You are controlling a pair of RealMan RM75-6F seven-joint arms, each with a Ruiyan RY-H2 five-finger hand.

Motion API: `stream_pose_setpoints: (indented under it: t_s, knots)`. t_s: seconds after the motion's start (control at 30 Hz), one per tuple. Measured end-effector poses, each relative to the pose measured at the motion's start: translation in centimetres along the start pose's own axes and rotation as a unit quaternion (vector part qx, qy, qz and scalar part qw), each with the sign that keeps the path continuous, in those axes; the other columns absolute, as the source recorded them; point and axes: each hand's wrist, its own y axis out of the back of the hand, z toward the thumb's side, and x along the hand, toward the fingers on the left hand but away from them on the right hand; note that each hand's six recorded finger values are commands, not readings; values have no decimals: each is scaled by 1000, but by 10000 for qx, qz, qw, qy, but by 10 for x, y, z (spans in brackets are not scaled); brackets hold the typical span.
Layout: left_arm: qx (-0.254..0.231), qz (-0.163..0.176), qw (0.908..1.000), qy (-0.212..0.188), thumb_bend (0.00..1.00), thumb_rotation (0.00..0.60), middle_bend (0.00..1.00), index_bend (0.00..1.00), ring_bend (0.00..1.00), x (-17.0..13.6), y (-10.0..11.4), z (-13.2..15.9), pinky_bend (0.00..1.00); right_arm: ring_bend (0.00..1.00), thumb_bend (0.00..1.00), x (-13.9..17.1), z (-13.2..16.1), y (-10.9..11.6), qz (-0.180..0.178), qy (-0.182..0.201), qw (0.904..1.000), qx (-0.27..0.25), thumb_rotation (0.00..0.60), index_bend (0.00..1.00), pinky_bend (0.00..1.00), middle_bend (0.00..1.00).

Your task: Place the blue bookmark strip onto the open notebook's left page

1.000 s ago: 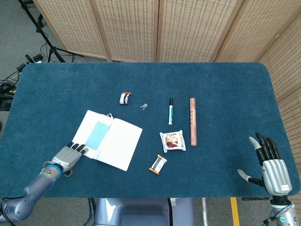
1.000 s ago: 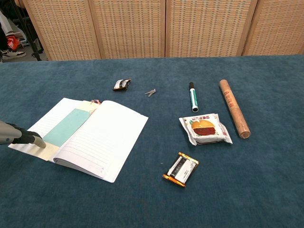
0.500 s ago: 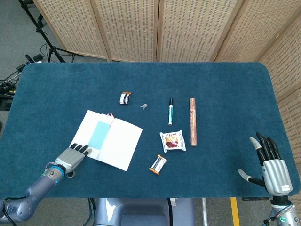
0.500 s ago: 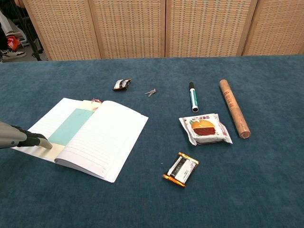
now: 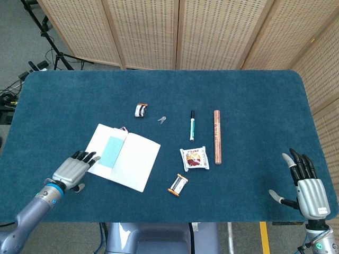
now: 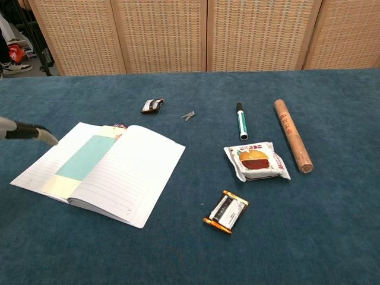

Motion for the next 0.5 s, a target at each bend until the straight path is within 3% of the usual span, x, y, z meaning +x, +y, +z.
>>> stream_pose_setpoints:
  t_s: [0.2,0.33,0.5]
  knots:
    - [-421,1160,9918,321,292,600,0,0,0,-22,9,-26,0,0,156,-2,-4,-5,161,-82,9998,81,600,0,0,0]
    - [-752,1905,9773,548,283,600,0,0,0,-43,-6,-46,0,0,156,-5,-7,-10,274,-163,9993,185,600,0,0,0]
    - [-921,2515,9602,793,278,600,0,0,0,-66,-28,-64,0,0,156,-9,-8,-14,317,-238,9988,290,600,0,0,0]
